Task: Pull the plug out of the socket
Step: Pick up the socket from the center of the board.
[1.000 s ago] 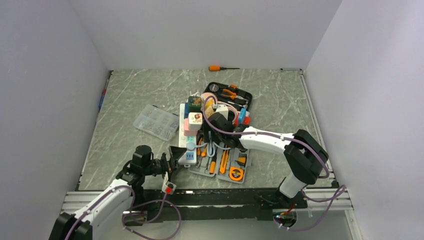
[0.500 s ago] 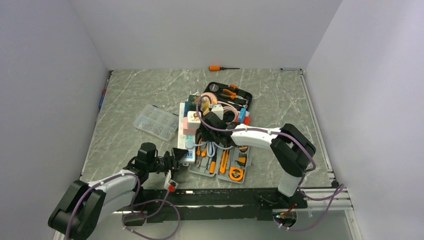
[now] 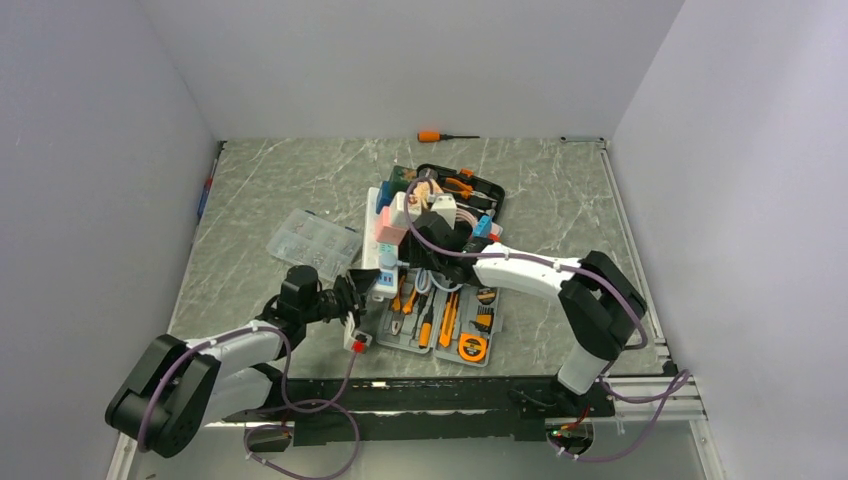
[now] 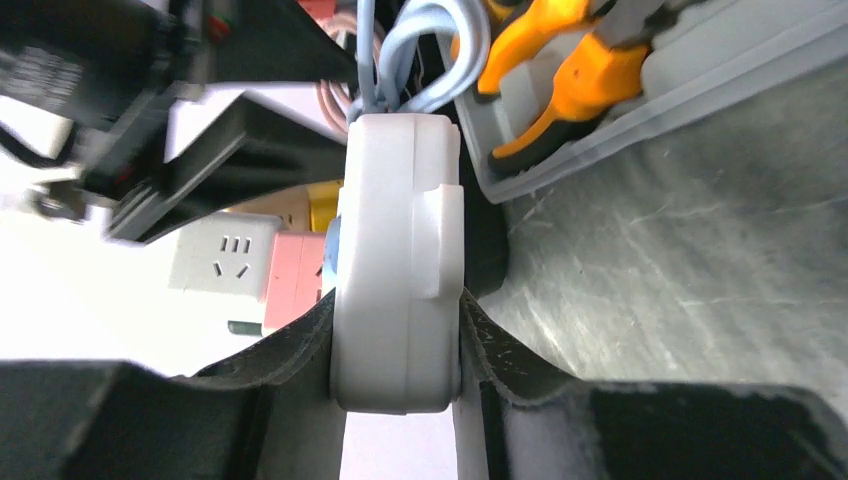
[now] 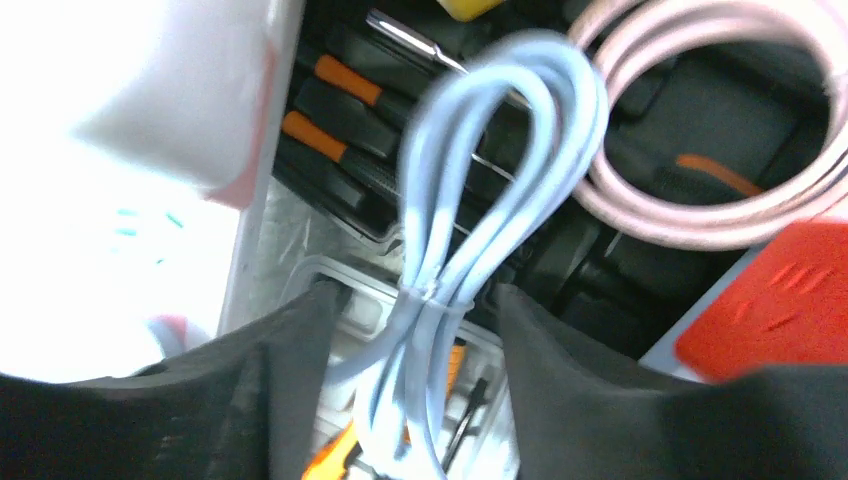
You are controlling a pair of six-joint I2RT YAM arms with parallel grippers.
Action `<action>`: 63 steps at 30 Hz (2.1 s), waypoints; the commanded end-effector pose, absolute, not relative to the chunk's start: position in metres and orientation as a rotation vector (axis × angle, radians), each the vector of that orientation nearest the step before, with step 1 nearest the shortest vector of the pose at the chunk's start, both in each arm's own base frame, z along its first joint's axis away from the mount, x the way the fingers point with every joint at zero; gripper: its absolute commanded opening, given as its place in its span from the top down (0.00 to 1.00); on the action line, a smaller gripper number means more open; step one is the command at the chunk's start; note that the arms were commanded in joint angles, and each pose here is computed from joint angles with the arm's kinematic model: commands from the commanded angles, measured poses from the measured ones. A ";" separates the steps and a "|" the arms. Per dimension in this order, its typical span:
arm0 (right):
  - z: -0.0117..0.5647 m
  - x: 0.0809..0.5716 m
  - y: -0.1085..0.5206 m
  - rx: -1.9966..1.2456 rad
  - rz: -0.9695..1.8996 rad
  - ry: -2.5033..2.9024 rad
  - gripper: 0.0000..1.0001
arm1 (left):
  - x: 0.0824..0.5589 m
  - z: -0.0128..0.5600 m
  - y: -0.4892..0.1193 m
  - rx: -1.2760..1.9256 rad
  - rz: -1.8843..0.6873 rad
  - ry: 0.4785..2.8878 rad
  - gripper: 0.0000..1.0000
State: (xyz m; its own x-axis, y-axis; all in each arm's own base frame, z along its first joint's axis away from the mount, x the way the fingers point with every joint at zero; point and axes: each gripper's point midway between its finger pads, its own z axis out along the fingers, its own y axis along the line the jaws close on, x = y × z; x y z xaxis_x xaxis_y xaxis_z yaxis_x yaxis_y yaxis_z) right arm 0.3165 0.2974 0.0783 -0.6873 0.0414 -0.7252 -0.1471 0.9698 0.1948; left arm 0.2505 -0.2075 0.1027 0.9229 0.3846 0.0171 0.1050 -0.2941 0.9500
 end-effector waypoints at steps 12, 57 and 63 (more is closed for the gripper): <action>0.164 0.272 0.206 0.212 0.177 2.215 0.01 | 0.280 0.197 -0.201 1.672 0.632 0.223 1.00; 0.048 0.307 0.203 0.460 -0.114 2.232 0.55 | 0.267 0.205 -0.189 1.633 0.658 0.252 1.00; 0.121 0.321 0.197 0.446 -0.053 2.079 0.78 | 0.286 0.245 -0.188 1.528 0.754 0.247 1.00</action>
State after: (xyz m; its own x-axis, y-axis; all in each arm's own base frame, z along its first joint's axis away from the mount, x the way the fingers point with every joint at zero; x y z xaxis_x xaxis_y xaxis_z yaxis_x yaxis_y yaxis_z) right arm 0.3015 0.1918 0.0523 -0.5931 0.2378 -0.7692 0.3566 0.9342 0.0139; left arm 0.2529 -0.1847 0.1096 0.8648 0.5010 0.0341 0.1315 -0.2916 0.9475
